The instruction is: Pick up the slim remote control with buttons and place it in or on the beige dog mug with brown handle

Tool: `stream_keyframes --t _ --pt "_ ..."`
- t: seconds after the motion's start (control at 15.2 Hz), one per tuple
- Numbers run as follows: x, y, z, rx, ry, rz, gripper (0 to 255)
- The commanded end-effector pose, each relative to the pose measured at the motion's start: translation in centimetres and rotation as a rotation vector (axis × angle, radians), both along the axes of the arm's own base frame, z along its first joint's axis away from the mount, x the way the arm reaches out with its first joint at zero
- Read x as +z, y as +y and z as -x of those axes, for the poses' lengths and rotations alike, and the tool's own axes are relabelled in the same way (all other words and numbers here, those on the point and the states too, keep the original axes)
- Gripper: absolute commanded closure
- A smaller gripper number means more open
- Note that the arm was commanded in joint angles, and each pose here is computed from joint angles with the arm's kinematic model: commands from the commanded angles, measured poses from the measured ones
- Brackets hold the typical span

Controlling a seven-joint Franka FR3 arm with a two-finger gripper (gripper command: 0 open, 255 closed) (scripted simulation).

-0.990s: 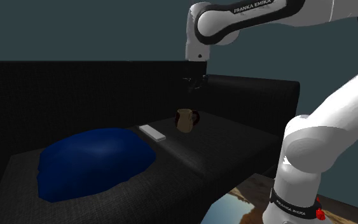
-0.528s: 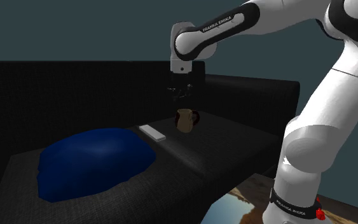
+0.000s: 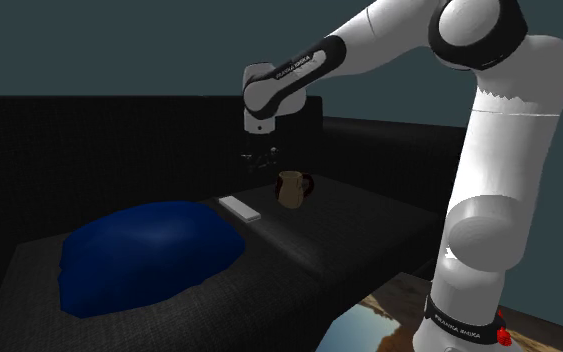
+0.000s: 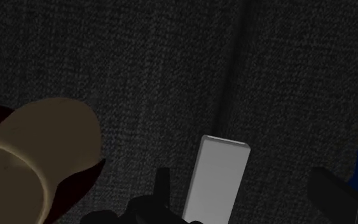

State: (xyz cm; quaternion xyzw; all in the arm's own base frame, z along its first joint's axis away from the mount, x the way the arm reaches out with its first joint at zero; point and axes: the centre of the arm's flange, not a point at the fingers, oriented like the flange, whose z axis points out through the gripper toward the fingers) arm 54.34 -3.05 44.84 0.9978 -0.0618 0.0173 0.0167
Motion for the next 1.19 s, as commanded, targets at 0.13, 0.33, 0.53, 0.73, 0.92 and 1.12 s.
stream_keyframes --t 0.13,0.33,0.53,0.73,0.92,1.12 --pt "-2.7 -0.8 -4.6 -0.007 0.007 -0.001 0" --pt "-4.8 -1.3 -8.0 -0.013 0.012 -0.002 0" --pt "-6.9 -1.9 -11.4 -0.018 0.017 -0.003 0" --pt "-8.3 -2.1 -12.9 -0.020 0.019 -0.003 0" --pt "-9.9 -2.2 -12.9 -0.020 0.019 -0.003 0" --pt "-11.8 -2.2 -12.9 -0.020 0.019 -0.003 0"
